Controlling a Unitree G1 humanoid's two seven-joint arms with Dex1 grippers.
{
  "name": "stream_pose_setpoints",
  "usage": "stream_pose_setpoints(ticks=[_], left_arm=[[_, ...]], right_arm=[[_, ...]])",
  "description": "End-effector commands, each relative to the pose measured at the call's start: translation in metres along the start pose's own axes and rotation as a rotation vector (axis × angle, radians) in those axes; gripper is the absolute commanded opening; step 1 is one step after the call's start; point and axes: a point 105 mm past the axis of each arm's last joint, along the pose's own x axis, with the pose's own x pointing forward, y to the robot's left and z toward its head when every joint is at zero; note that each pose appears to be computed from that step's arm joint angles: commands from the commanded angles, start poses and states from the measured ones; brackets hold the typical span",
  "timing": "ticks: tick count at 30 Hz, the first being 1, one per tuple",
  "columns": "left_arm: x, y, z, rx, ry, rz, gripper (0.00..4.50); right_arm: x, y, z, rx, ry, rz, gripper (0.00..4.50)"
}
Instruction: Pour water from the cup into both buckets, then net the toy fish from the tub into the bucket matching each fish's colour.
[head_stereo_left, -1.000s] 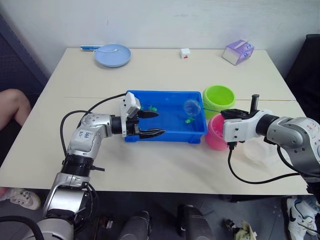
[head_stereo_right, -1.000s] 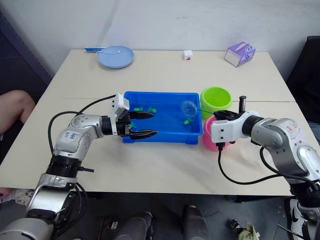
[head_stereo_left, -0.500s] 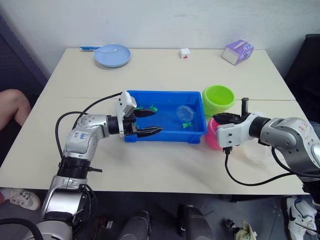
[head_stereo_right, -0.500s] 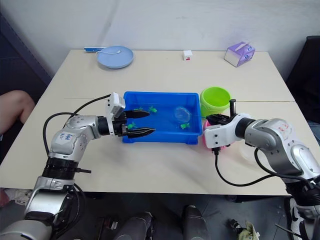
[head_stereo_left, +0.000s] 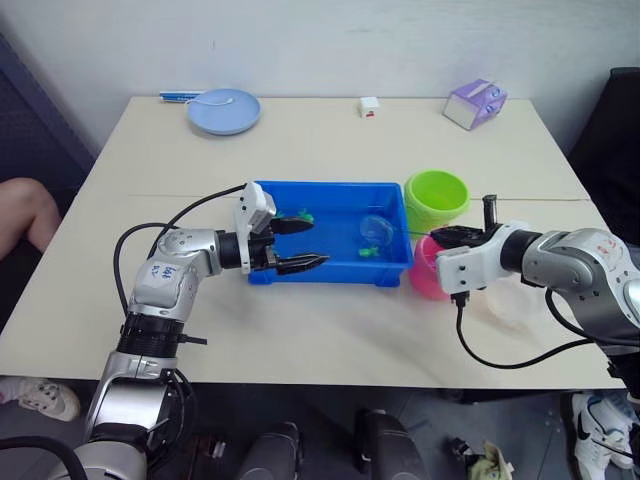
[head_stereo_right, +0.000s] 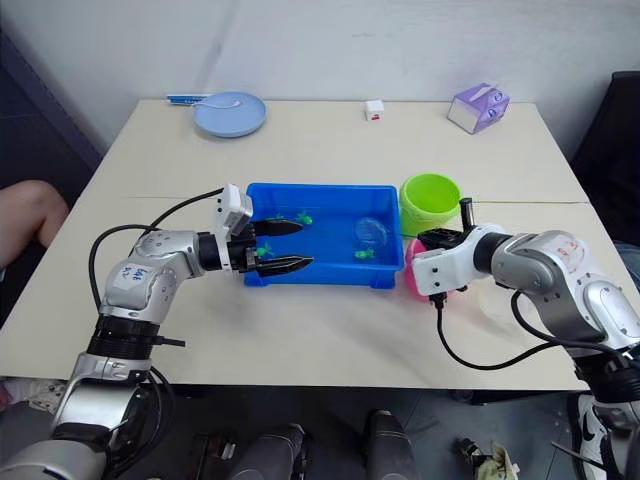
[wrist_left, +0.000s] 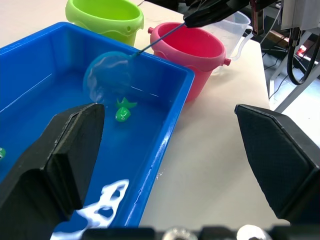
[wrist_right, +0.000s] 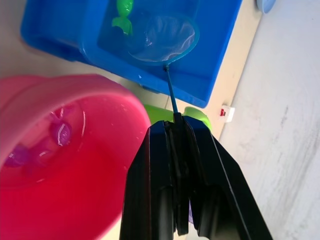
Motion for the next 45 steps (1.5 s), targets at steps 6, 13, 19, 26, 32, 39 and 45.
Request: stream_pose_setpoints(ticks=[6, 13, 19, 26, 32, 39, 45], left_arm=[[-0.005, -0.003, 0.003, 0.052, 0.011, -0.015, 4.50], [-0.020, 0.007, -0.003, 0.075, 0.052, 0.035, 4.50], [-0.044, 0.021, -0.006, 0.090, 0.086, 0.112, 4.50], [-0.055, 0.026, -0.004, 0.091, 0.078, 0.161, 4.50], [-0.058, 0.029, -0.003, 0.082, 0.064, 0.180, 4.50], [-0.048, 0.027, 0.008, 0.042, -0.002, 0.134, 4.50], [-0.028, 0.022, 0.024, 0.019, -0.076, 0.056, 4.50]], right_arm=[[-0.005, -0.004, 0.007, 0.123, -0.041, -0.024, 0.76], [0.009, 0.015, 0.008, 0.243, -0.046, 0.035, 0.76], [0.031, 0.021, 0.016, 0.373, -0.057, 0.034, 0.76], [0.043, 0.014, 0.050, 0.751, -0.234, 0.045, 0.76], [0.036, 0.007, 0.056, 1.045, -0.294, 0.056, 0.76], [0.018, -0.004, 0.055, 1.273, -0.316, 0.016, 0.76], [-0.008, -0.022, 0.040, 1.394, -0.294, -0.119, 0.76]])
